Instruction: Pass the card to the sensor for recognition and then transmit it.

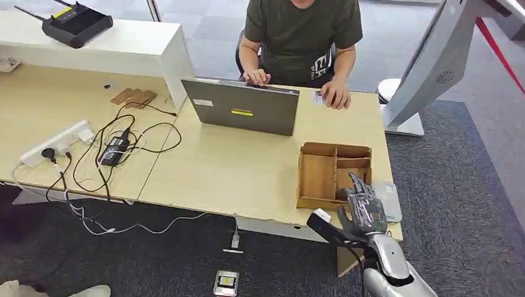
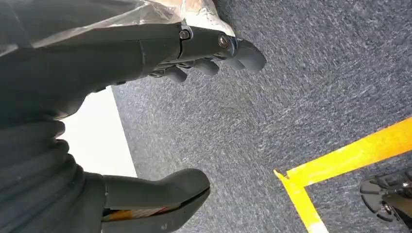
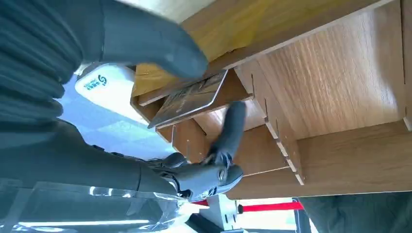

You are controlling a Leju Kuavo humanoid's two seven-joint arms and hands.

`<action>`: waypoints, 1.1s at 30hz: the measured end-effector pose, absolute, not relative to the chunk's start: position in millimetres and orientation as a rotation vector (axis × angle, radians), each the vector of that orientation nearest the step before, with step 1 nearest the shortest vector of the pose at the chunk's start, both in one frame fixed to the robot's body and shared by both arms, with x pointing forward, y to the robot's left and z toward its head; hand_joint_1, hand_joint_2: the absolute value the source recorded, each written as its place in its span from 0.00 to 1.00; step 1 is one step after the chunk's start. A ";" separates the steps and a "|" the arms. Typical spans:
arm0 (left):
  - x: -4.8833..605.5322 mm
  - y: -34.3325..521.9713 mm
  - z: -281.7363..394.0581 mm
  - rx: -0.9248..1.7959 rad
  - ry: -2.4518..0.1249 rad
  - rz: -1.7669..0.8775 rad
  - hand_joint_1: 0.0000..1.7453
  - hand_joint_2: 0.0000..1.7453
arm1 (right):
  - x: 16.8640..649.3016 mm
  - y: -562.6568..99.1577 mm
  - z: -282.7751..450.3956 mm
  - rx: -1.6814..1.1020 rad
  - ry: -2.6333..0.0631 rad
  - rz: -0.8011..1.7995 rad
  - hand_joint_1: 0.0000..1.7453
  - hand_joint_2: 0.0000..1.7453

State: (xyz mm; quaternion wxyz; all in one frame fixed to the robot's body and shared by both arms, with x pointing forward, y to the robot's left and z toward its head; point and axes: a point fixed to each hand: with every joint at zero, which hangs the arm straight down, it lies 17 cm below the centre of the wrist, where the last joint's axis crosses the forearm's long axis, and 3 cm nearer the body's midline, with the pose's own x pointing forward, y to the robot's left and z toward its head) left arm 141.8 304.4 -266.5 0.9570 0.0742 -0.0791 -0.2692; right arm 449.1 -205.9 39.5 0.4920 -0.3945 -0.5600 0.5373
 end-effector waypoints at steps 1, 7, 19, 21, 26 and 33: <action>141.7 304.4 -266.5 0.151 -0.160 -0.547 0.00 1.00 | 449.5 -206.3 40.1 -0.964 -1.358 1.304 0.95 1.00; 141.4 304.7 -266.5 0.152 -0.158 -0.547 0.00 1.00 | 451.4 -210.2 40.1 -1.002 -1.335 1.313 0.93 1.00; 141.3 304.9 -266.5 0.152 -0.156 -0.547 0.00 1.00 | 456.9 -222.0 36.6 -1.042 -1.313 1.286 1.00 1.00; 140.7 304.8 -266.7 0.152 -0.155 -0.546 0.00 1.00 | 459.4 -223.5 45.9 -1.066 -1.355 1.253 1.00 1.00; 140.3 305.1 -267.1 0.155 -0.166 -0.534 0.00 1.00 | 466.7 -219.1 103.1 -1.166 -1.533 1.146 1.00 1.00; 139.6 304.4 -267.3 0.152 -0.168 -0.540 0.00 1.00 | 469.2 -205.0 172.9 -1.161 -1.694 1.030 1.00 1.00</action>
